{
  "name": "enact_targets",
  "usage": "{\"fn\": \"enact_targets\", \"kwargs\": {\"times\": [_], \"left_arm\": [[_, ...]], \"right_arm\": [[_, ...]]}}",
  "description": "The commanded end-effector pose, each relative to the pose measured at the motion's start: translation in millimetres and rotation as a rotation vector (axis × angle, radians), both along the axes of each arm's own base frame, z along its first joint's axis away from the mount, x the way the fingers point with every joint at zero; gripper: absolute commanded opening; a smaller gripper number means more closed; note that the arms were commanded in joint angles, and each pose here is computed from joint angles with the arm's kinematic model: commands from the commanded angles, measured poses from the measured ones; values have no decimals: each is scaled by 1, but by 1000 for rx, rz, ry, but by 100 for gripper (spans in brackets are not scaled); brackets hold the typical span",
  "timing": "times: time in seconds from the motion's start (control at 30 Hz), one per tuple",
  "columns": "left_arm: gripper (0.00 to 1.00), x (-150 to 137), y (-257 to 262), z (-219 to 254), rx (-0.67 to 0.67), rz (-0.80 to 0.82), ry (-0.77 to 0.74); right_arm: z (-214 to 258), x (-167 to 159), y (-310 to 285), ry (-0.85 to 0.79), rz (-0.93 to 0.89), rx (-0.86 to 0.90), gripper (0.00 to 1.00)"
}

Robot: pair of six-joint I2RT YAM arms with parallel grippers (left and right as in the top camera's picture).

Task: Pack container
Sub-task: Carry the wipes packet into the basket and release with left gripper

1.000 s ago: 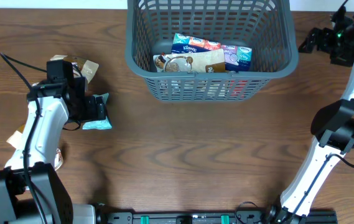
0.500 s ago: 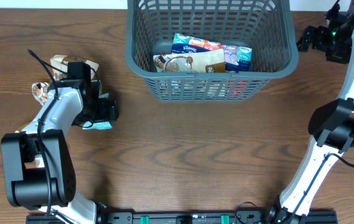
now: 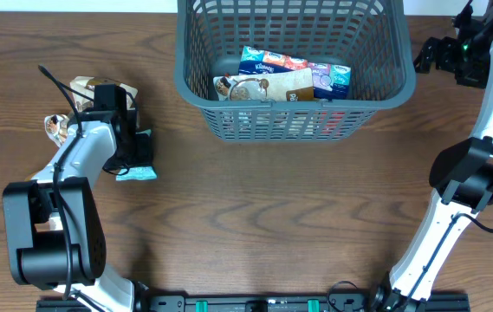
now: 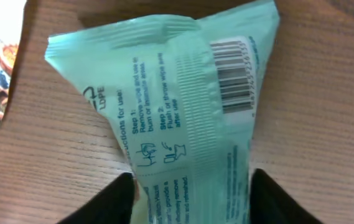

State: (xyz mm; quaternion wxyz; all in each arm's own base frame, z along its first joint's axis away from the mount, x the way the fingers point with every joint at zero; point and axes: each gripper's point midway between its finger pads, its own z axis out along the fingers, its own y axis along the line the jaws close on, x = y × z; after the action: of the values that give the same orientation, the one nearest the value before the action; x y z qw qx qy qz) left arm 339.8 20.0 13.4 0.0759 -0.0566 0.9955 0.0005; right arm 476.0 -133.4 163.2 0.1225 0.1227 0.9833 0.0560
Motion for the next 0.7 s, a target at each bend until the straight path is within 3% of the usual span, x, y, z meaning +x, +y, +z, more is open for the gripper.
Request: {"fn": "enact_targets", "kwargs": {"times": [0.0, 0.07, 0.33, 0.47, 0.67], "left_arm": [[24, -1, 4, -4, 17, 3, 14], [8, -1, 4, -4, 17, 3, 14], [6, 2, 4, 24, 14, 26, -23], [5, 26, 5, 86, 13, 68, -167], [6, 61, 3, 218, 8, 81, -410]], "right_arm": [[-2, 0, 2, 8, 28, -17, 99], [-2, -1, 1, 13, 25, -26, 99], [-3, -1, -1, 15, 30, -35, 99], [-3, -1, -1, 15, 30, -35, 99], [-3, -2, 0, 17, 31, -34, 99]]}}
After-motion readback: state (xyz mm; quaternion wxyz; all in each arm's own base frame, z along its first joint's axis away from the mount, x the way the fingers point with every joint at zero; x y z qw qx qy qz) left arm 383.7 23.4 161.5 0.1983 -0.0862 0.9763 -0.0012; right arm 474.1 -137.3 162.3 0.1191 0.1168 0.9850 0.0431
